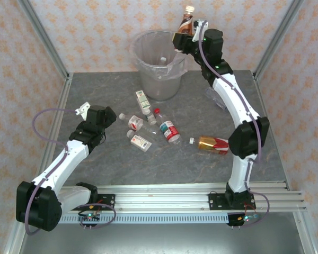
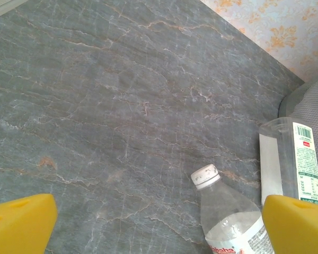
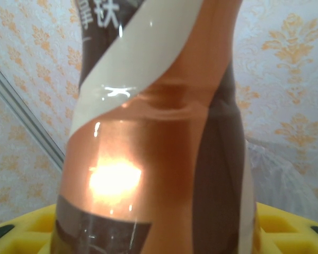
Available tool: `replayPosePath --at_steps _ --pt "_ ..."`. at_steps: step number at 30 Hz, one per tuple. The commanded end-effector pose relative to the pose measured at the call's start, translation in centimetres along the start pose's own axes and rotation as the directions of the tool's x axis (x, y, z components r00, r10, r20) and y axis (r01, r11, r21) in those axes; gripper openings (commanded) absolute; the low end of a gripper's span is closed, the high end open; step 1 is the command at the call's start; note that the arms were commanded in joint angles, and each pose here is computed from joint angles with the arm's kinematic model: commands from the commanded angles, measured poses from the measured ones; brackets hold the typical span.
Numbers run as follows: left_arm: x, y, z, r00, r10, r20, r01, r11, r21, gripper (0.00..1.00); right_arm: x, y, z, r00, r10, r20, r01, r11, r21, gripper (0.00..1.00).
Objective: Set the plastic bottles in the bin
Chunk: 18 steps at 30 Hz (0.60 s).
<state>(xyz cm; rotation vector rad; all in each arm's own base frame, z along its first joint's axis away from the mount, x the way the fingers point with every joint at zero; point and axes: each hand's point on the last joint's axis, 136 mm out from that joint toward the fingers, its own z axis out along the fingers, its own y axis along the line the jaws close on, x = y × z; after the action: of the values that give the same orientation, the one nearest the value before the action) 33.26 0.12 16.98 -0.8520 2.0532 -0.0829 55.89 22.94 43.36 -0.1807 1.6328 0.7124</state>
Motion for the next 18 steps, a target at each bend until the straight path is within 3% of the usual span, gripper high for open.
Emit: replayPosePath --at_steps 1,10,18 --pt "-0.6 0.3 -0.3 1.000 0.013 0.000 -0.013 1.000 -0.018 1.00 -0.5 0.5 1.9 1.000 0.008 0.019 -0.007 0.999 -0.034 0.41" --pt "-0.2 1.0 -0.3 1.000 0.029 -0.005 -0.029 0.999 -0.040 1.00 2.4 -0.1 6.0 0.998 0.008 -0.058 -0.012 0.997 -0.071 0.41" --pt "-0.1 1.2 -0.2 0.999 0.034 -0.007 -0.034 0.998 -0.050 1.00 5.9 -0.9 7.0 0.988 -0.042 -0.151 0.033 0.998 -0.061 0.41"
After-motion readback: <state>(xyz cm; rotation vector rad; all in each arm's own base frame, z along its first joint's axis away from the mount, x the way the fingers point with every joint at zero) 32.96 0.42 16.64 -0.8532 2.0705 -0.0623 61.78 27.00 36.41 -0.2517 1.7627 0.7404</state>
